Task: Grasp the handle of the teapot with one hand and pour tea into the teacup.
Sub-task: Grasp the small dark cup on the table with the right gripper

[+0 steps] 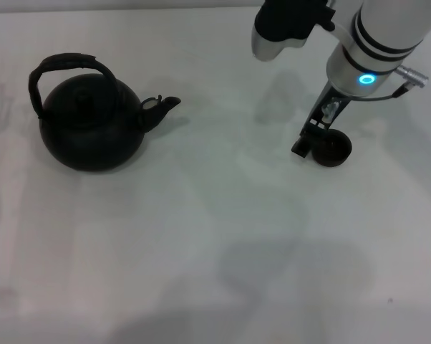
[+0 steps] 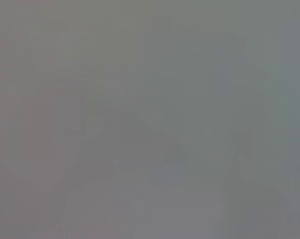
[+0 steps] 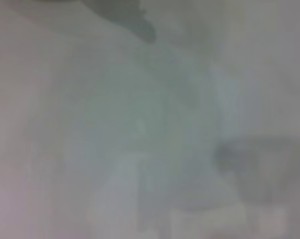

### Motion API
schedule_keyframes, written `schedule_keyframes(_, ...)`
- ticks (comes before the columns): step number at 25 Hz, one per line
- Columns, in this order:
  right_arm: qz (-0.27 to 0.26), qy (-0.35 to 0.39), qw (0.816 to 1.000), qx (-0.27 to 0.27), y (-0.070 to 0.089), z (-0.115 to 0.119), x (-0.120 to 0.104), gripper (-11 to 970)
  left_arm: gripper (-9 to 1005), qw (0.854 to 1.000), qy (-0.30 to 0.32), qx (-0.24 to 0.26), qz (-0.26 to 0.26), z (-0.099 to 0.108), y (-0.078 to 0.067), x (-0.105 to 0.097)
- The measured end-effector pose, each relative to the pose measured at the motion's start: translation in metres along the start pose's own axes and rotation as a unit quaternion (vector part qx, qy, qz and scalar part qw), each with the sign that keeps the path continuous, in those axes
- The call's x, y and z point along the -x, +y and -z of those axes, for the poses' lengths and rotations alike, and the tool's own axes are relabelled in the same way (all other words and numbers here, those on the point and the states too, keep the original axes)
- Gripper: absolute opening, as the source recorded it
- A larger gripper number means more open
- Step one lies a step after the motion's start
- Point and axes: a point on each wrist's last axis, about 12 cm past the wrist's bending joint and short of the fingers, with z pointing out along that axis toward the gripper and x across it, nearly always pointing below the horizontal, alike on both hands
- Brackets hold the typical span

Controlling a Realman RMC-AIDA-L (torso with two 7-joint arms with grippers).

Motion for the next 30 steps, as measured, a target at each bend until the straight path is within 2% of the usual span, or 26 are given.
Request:
schedule_keyframes(18, -0.036, 0.034, 0.999, 0.011, -0.007, -0.016, -0.026, 814, 830, 1.000, -0.004, -0.003, -0.001, -0.004, -0.002, 0.001)
schedule_keyframes(30, -0.031, 0.024, 0.999, 0.010, -0.007, -0.008, -0.021, 812, 830, 1.000, -0.003, -0.003, -0.001, -0.003, -0.001, 0.001)
